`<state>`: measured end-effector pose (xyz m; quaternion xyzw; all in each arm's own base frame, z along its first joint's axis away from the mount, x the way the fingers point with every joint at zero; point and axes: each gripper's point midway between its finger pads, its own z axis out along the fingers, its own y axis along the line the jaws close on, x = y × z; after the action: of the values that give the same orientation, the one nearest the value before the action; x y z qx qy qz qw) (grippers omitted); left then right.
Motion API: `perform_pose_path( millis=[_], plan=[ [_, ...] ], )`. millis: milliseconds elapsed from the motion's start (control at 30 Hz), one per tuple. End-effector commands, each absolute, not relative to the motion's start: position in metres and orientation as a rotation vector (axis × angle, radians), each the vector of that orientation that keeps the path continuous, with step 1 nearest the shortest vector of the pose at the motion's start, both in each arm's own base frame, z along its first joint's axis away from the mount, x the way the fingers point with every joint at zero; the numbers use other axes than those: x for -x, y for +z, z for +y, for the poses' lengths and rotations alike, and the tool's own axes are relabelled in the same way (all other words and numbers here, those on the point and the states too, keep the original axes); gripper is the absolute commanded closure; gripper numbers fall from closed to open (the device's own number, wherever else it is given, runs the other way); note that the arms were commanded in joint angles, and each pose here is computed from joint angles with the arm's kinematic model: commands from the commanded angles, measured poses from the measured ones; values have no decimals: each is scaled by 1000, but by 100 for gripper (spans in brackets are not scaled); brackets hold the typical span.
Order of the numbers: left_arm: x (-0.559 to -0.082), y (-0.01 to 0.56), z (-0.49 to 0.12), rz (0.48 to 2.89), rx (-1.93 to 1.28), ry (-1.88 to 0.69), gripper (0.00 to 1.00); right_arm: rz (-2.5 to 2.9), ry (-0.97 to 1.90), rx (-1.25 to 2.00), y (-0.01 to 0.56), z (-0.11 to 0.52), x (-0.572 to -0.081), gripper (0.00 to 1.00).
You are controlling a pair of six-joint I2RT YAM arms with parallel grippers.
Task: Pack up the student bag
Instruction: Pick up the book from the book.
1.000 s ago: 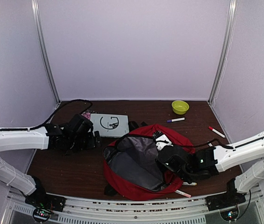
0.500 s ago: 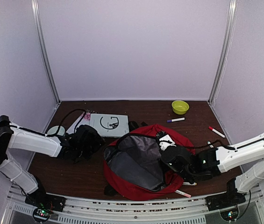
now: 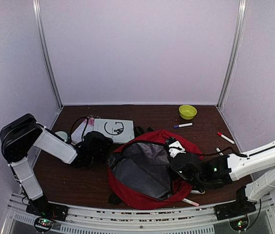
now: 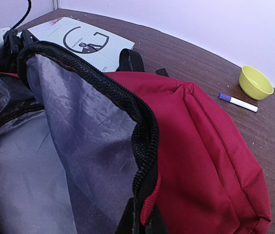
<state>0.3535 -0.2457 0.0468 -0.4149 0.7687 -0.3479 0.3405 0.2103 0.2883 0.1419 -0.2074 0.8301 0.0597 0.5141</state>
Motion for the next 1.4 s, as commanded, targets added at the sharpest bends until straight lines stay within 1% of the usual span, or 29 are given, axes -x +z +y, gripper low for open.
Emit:
perform_pose_path(
  millis=[0, 567, 667, 800, 933, 1167, 1367],
  plan=[
    [-377, 66, -258, 1882, 1115, -1037, 24, 1991, 157, 467, 143, 283, -212, 100],
    [-420, 56, -256, 1811, 1179, -1056, 27, 1996, 163, 486, 138, 286, -216, 100],
    [-426, 55, -256, 1792, 1174, -1079, 31, 1999, 161, 487, 137, 284, -217, 100],
    [-429, 52, -254, 1781, 1165, -1091, 41, 2001, 170, 483, 137, 283, -217, 100],
    [-431, 63, -256, 1749, 1131, -1121, 54, 2002, 174, 488, 137, 285, -217, 100],
    [-434, 87, -258, 1715, 1051, -1145, 81, 2001, 184, 491, 139, 286, -217, 100],
    [-433, 110, -260, 1712, 981, -1143, 95, 1999, 187, 488, 140, 285, -216, 100]
  ],
)
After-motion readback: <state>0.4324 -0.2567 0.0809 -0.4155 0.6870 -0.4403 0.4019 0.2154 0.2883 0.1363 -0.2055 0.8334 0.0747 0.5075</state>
